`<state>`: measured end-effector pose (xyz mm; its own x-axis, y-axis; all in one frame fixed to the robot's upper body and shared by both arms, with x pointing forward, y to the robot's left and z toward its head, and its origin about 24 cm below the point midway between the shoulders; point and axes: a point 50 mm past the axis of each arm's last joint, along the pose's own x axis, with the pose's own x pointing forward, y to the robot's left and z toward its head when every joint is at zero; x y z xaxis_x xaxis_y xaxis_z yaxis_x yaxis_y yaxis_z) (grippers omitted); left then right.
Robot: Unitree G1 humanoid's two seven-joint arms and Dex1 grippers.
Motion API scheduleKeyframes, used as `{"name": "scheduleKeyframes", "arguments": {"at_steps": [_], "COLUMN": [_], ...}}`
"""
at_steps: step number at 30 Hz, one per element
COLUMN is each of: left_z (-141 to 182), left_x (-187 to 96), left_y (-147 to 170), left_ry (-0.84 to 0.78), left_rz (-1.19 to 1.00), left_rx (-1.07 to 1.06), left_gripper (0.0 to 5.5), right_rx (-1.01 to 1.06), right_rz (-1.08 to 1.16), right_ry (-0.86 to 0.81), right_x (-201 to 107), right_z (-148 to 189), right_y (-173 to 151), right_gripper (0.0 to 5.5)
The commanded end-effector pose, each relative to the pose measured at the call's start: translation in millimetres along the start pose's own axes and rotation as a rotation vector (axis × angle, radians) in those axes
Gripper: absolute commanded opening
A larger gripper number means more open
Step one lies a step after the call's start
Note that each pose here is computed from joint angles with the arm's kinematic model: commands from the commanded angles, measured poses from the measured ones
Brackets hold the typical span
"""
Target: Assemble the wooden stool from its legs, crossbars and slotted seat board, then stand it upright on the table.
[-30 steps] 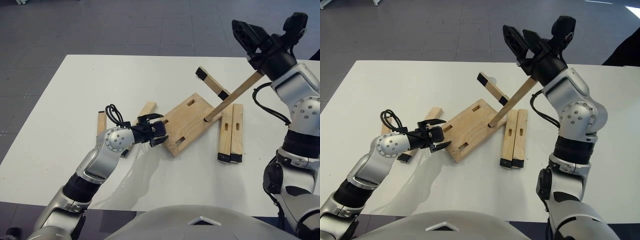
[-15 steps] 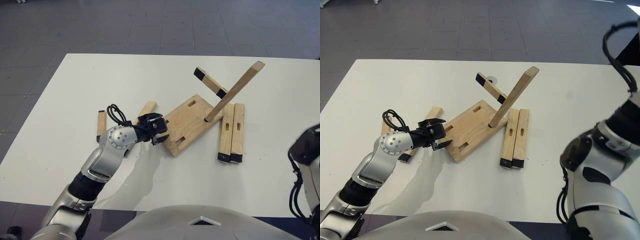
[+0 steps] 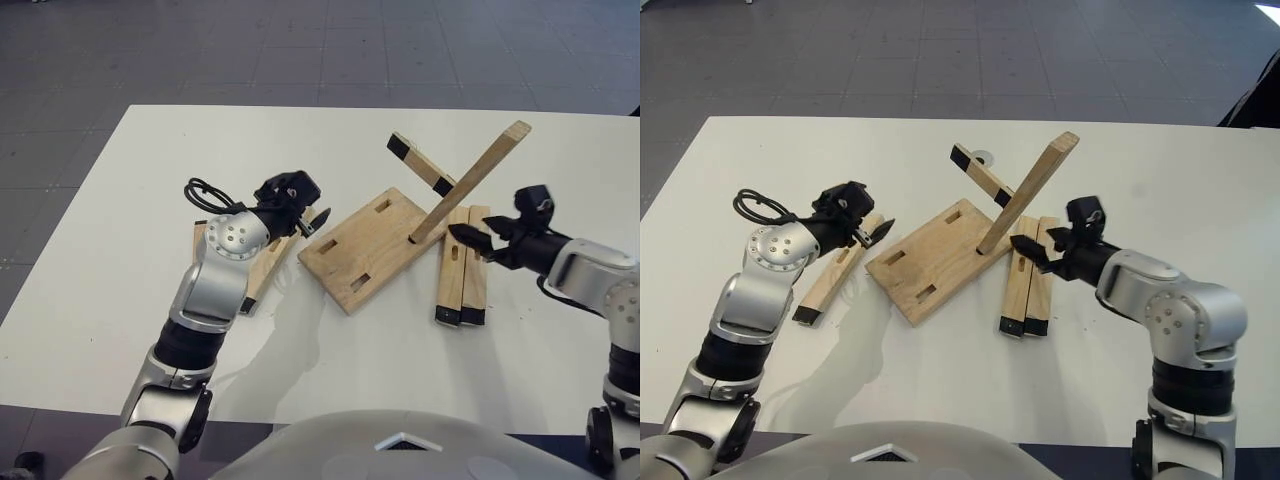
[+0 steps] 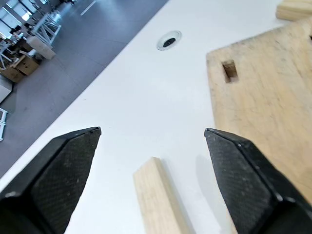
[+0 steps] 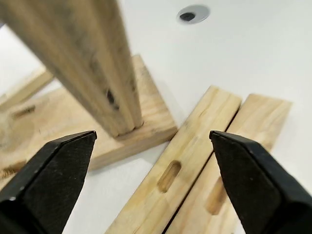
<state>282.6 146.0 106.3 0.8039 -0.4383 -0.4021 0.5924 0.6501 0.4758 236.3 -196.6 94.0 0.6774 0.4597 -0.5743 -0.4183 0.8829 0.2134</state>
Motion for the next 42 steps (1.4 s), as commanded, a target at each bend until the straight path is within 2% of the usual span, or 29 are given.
{"name": "scheduleKeyframes", "arguments": {"at_steps": [1, 4, 13, 19, 23, 30, 35, 38, 40, 42], "left_z": [-19, -32, -56, -54, -40, -32, -33, -36, -37, -36], "left_x": [3, 6, 12, 12, 16, 17, 14, 11, 8, 5], "left_y": [1, -4, -13, -18, -26, -32, -29, -28, -24, -17], "left_ry": [0.062, 0.088, 0.150, 0.146, 0.101, 0.076, 0.085, 0.100, 0.105, 0.090], "left_rz": [-0.029, -0.062, -0.144, -0.194, -0.233, -0.240, -0.228, -0.217, -0.181, -0.115], "left_rx": [0.049, 0.080, 0.114, 0.107, 0.086, 0.057, 0.060, 0.055, 0.047, 0.030], "left_gripper": [3.94, 3.94, 3.94, 3.94, 3.94, 3.94, 3.94, 3.94, 3.94, 3.94], "right_rx": [-0.201, -0.338, -0.512, -0.473, -0.405, -0.385, -0.350, -0.261, -0.202, -0.115], "right_rz": [-0.018, -0.022, -0.048, -0.091, -0.137, -0.122, -0.208, -0.251, -0.264, -0.325], "right_ry": [0.080, 0.081, 0.053, 0.023, -0.053, -0.080, -0.178, -0.309, -0.363, -0.390], "right_x": [13, 28, 58, 85, 107, 124, 96, 55, 23, -8], "right_z": [-11, -9, 0, 6, 27, 38, 58, 76, 69, 40], "right_y": [5, 7, 9, -2, -13, -14, -28, -24, -15, -2], "right_gripper": [3.71, 3.06, 3.06, 3.06, 3.06, 3.06, 3.06, 3.06, 3.06, 3.06]}}
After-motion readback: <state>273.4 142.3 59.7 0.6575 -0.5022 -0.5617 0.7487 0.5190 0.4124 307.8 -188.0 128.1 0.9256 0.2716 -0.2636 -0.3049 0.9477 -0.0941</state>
